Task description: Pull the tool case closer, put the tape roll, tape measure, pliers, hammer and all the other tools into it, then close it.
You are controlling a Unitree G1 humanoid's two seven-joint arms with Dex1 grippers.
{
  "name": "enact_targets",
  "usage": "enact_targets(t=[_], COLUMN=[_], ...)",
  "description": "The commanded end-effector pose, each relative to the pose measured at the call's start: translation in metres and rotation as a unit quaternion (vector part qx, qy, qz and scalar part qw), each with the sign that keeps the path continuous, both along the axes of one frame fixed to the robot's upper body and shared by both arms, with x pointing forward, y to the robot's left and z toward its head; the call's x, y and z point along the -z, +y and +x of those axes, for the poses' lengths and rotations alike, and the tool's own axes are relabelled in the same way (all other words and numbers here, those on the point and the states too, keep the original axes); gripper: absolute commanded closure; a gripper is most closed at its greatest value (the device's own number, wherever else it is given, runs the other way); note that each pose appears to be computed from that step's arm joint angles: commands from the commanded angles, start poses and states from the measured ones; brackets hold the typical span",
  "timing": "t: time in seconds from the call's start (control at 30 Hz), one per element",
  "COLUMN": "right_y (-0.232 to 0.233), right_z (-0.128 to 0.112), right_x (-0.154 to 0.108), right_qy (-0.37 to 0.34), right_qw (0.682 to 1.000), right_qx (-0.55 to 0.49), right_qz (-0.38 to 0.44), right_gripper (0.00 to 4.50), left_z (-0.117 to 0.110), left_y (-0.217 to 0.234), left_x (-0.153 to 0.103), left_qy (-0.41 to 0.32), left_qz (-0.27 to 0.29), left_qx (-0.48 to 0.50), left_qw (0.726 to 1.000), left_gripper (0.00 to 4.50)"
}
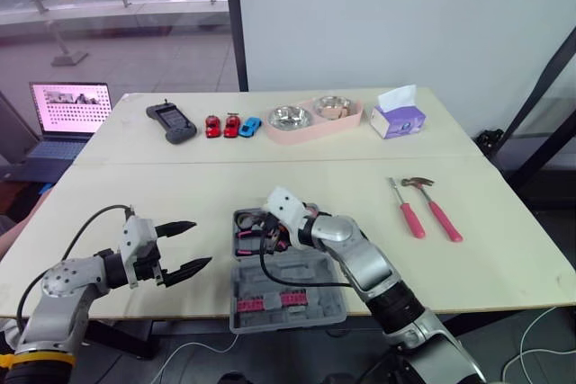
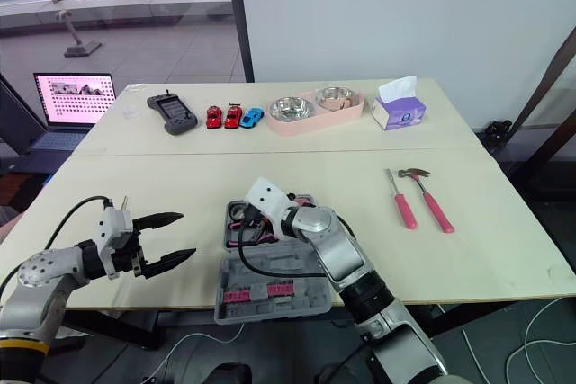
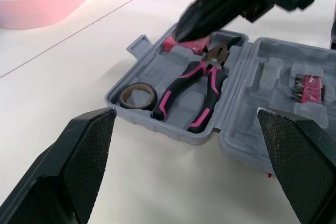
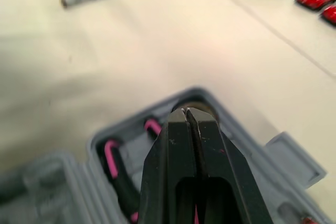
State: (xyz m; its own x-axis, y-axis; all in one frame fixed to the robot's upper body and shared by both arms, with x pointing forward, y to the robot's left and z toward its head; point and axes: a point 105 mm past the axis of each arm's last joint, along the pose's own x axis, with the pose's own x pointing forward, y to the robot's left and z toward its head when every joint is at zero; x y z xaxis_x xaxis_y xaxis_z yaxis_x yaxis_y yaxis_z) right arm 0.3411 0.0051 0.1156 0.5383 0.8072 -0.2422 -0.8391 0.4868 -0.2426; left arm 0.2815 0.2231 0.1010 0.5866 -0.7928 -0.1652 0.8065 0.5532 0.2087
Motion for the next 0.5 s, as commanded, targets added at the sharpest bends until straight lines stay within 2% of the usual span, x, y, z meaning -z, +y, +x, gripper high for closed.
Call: enact_targets(t=[0.03, 0.17, 0.23, 0.3, 0.5], right_y=[-0.044, -0.1, -0.11, -0.125, -0.144], right_z=[0.003, 0.002, 0.0, -0.004, -0.017], right_x=[-0.013, -0.003, -0.001, 0.01, 0.043], right_qy=[-0.016, 0.005, 0.013, 0.036, 0.1], right_qw=[1.0, 0.997, 0.996, 0.994, 0.977], right_qx=[0.026, 0.062, 0.065, 0.064, 0.042], right_qz=[0.0, -0.043, -0.054, -0.086, -0.184], right_gripper=[4.45, 4.45, 4.5, 4.5, 4.5], left_z=[-0.001, -0.005, -0.005, -0.004, 0.001], left_y=[0.006, 0.003, 0.001, -0.006, -0.018], left_x=[0.004, 0.017, 0.019, 0.027, 0.052], left_qy=[0.007, 0.034, 0.042, 0.057, 0.091], left_qz=[0.028, 0.053, 0.046, 0.046, 0.077], left_qx=[-0.008, -0.001, -0.003, -0.002, -0.003], left_qw=[1.0, 0.998, 0.998, 0.997, 0.993], left_gripper=[0.0, 0.0, 0.5, 1.17, 4.05])
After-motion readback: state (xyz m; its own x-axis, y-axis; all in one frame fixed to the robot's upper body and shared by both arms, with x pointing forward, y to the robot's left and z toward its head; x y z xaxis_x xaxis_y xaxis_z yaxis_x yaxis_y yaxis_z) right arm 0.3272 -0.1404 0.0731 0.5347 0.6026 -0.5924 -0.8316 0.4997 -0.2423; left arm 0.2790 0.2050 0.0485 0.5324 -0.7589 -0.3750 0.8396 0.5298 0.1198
